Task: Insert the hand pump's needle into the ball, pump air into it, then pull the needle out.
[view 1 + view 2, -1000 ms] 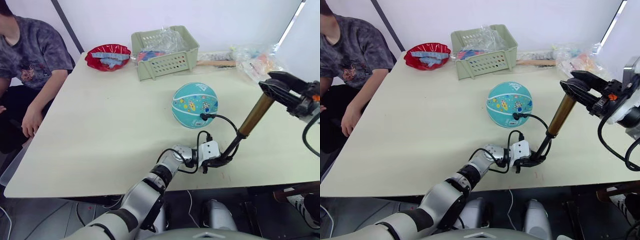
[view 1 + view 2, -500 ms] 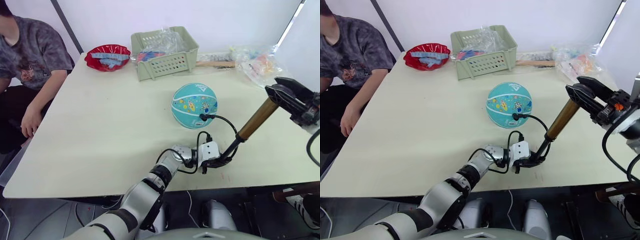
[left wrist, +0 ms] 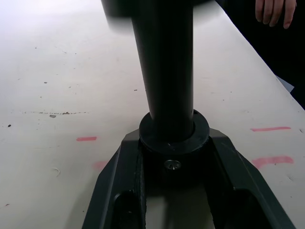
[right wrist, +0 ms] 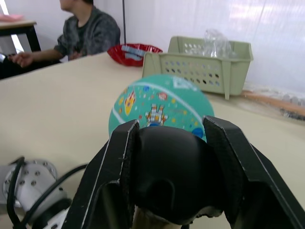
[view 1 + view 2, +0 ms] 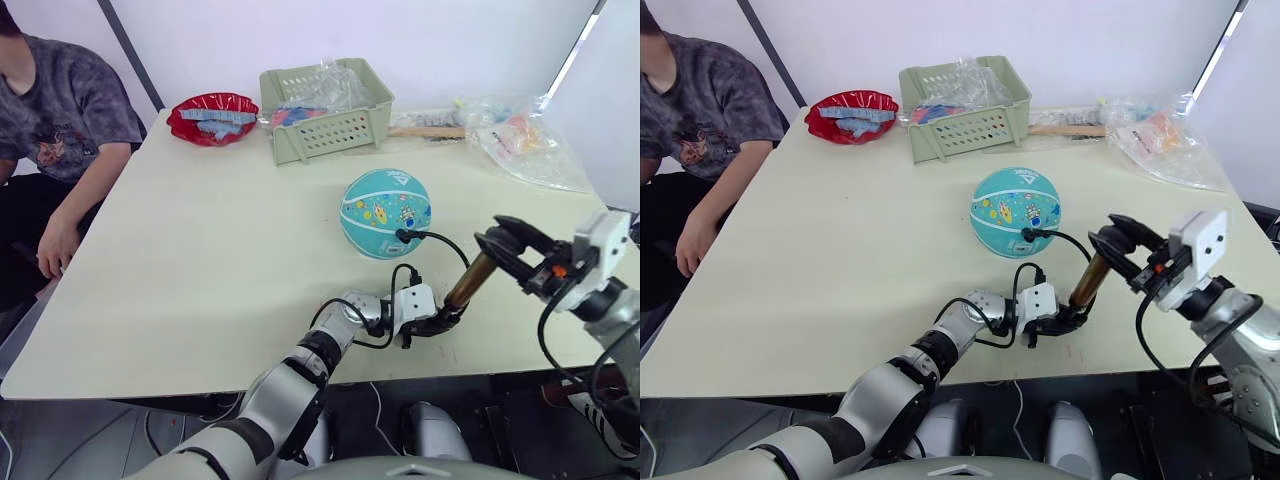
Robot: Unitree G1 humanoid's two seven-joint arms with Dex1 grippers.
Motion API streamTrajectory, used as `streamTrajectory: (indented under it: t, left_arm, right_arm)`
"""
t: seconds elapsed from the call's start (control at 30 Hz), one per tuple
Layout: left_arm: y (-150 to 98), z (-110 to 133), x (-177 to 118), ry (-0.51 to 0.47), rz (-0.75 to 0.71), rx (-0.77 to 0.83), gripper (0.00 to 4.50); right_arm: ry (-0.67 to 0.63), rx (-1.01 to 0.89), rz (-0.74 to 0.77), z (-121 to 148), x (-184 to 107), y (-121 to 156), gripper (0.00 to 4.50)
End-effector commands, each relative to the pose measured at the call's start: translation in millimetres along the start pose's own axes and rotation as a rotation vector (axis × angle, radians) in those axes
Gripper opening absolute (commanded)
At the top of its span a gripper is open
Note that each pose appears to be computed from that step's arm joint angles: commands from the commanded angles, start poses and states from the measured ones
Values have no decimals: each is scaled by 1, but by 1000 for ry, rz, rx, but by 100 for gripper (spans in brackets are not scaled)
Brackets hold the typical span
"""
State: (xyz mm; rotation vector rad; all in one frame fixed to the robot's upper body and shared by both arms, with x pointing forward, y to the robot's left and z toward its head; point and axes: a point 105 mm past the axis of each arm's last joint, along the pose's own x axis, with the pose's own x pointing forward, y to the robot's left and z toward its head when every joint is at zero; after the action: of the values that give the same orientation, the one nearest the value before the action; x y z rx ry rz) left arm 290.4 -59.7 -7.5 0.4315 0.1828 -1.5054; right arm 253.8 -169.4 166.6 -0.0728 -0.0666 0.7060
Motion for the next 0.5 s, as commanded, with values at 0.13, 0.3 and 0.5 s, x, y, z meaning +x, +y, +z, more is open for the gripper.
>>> streamTrajectory:
  t: [0.13, 0.3, 0.5]
  left_arm:
    - [-23, -31, -1, 109, -71, -52, 113]
    - [-25, -31, 2, 101, -71, -59, 113]
    - [-26, -34, -1, 106, -74, -61, 113]
  right_arm:
    - [160, 94, 75, -48, -3, 22, 160]
    - [160, 30, 67, -41, -6, 14, 160]
    - [79, -53, 66, 3, -4, -3, 160]
